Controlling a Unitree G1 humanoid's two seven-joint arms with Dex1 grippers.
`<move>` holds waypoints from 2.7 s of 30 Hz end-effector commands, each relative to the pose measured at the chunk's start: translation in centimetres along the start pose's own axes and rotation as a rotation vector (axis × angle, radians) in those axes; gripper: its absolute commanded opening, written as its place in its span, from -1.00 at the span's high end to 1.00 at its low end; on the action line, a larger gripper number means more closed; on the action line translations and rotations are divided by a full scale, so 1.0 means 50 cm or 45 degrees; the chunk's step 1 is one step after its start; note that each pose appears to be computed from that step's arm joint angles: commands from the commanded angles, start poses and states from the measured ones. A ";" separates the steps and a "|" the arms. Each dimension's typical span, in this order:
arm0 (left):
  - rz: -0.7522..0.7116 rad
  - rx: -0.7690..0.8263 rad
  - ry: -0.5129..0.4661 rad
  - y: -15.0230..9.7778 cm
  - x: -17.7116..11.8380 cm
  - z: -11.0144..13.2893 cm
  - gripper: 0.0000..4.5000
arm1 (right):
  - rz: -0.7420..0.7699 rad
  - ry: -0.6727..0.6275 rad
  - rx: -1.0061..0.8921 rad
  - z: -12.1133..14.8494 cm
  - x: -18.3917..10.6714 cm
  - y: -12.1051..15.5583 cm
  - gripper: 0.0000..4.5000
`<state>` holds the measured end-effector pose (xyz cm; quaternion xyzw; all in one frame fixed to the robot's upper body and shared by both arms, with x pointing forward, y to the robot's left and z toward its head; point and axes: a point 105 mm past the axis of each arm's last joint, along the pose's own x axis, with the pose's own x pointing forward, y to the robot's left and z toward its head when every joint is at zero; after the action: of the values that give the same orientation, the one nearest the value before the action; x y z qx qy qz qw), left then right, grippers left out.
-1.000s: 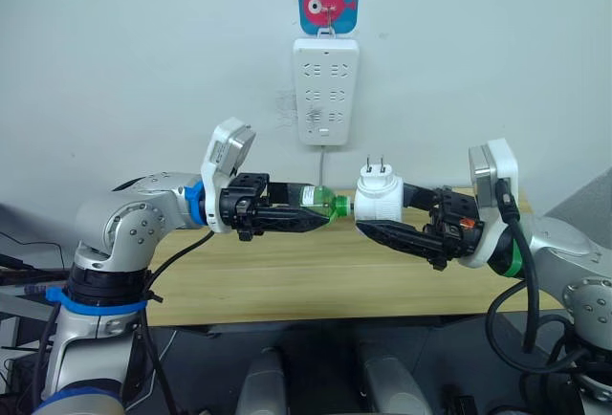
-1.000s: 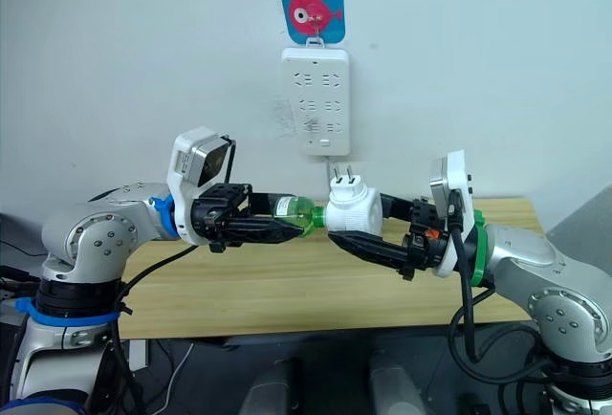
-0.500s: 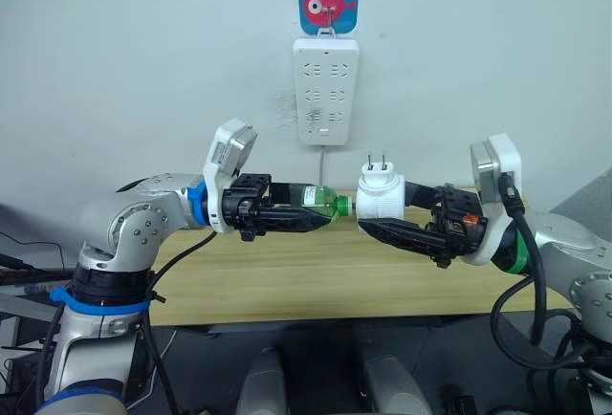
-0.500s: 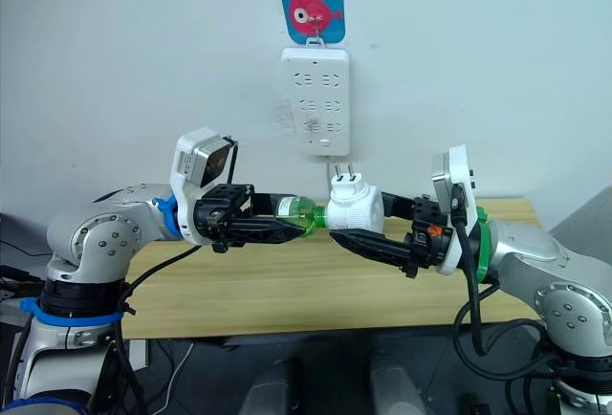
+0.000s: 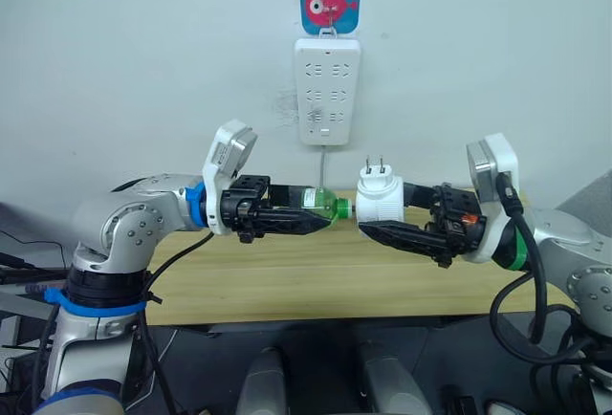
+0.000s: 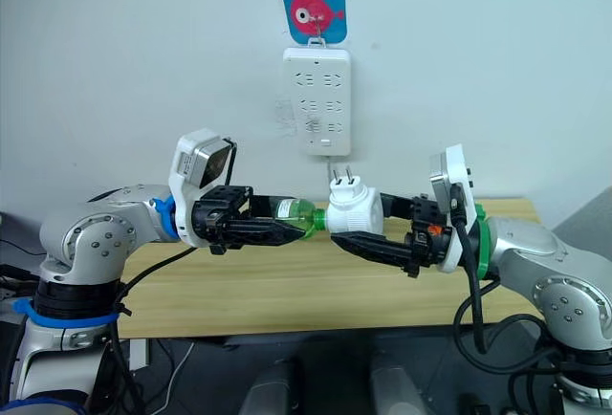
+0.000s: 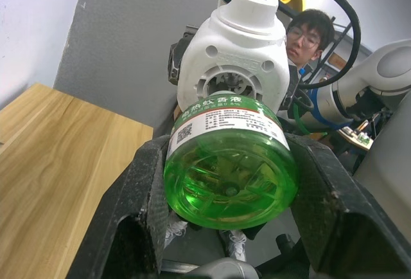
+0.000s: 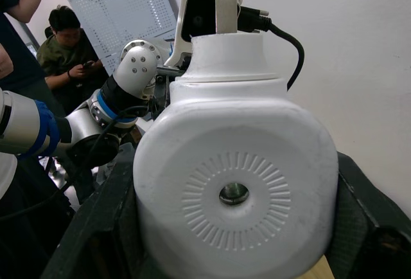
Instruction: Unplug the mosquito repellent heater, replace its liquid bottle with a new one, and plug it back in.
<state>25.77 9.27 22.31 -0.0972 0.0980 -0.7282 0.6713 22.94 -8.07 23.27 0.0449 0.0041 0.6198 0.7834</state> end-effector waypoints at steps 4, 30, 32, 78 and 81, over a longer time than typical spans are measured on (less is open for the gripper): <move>-0.171 -0.012 0.023 -0.045 0.023 0.008 -0.01 | 0.090 -0.025 0.028 0.011 0.011 0.025 -0.33; -0.095 0.008 -0.062 -0.031 0.033 0.032 -0.01 | 0.028 -0.017 0.078 -0.003 0.002 0.012 -0.33; -0.076 0.013 -0.058 -0.024 0.029 0.031 -0.01 | 0.037 -0.006 0.073 -0.004 0.000 0.013 -0.33; -0.059 0.191 -0.053 -0.008 0.061 0.007 -0.01 | 0.118 0.181 0.164 -0.033 0.006 0.037 -1.00; -0.054 0.182 -0.079 -0.005 0.063 0.014 -0.01 | 0.101 0.223 0.150 -0.041 -0.002 0.037 -1.00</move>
<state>25.36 6.01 21.74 -0.0749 0.0530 -0.7446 0.6611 21.84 -7.61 20.88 0.0538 0.1169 0.6383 0.7590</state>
